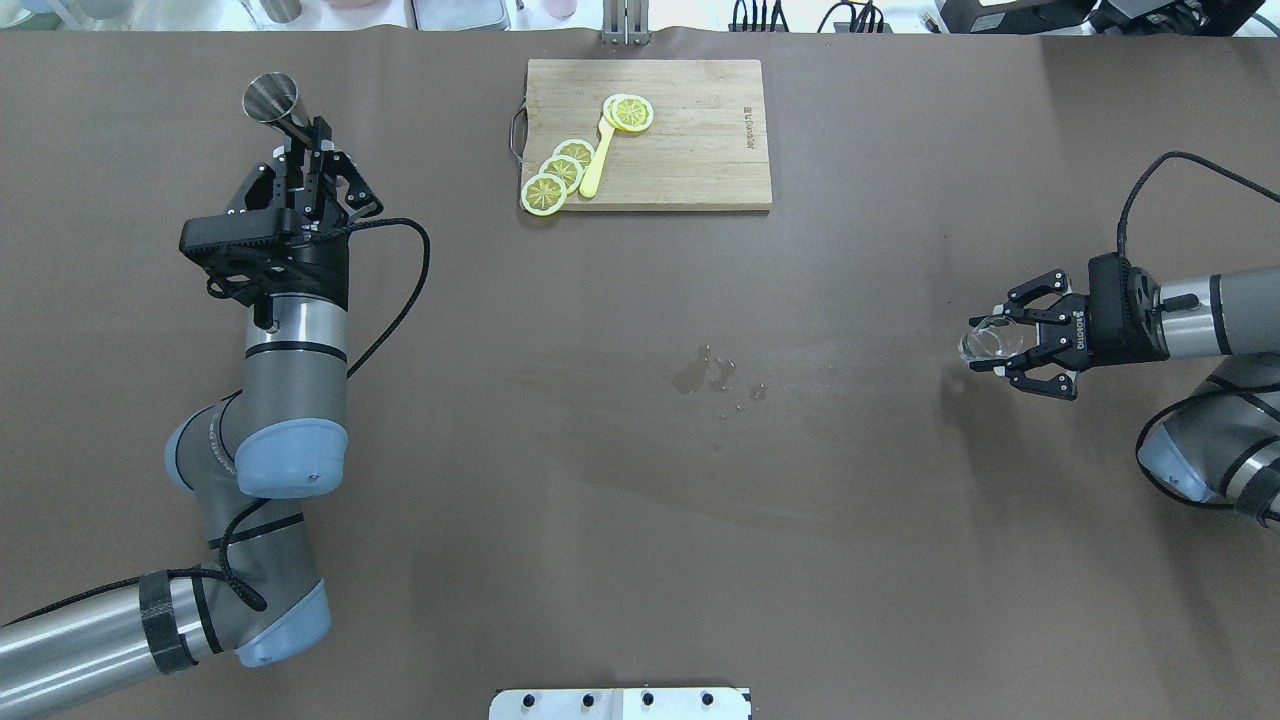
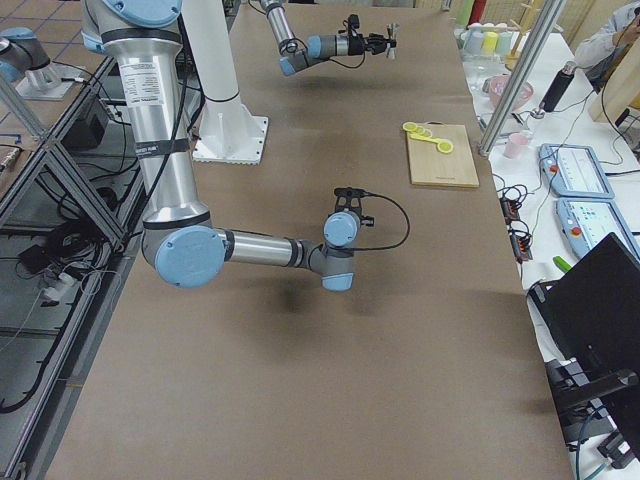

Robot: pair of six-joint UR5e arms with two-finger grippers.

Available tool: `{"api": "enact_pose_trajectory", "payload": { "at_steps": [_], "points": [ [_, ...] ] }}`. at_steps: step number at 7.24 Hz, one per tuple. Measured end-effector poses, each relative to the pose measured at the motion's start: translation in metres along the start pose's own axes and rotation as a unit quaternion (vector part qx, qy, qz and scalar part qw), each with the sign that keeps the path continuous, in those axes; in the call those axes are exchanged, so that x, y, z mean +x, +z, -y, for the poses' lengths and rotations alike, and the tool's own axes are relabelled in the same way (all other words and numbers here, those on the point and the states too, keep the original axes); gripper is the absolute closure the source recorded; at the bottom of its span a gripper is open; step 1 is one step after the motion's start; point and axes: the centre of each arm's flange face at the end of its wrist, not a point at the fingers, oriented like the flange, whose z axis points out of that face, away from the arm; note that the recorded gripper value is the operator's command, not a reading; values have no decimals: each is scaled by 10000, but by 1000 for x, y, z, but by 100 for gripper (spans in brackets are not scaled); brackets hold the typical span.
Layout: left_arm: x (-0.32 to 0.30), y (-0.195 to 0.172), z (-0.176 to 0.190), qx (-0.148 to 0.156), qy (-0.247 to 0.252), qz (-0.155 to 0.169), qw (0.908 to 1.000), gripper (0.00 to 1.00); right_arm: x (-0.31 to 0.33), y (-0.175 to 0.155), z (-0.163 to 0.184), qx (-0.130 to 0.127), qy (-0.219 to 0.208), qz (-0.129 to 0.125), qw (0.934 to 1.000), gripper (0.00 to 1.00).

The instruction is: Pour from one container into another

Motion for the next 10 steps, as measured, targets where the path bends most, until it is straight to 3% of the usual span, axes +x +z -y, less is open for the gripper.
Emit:
{"api": "enact_pose_trajectory", "payload": {
  "at_steps": [4, 8, 10],
  "points": [
    [-16, 13, -48, 298, -264, 759, 9963, 100, -8, 6, -7, -52, 42, 66, 10000, 100],
    [-25, 14, -81, 99, -57, 1000, 9949, 100, -6, 12, -13, -108, 91, 91, 9999, 100],
    [-25, 11, -95, -126, 109, 1060, 9942, 100, -6, 13, -12, -107, 91, 96, 9999, 58]
  ]
}}
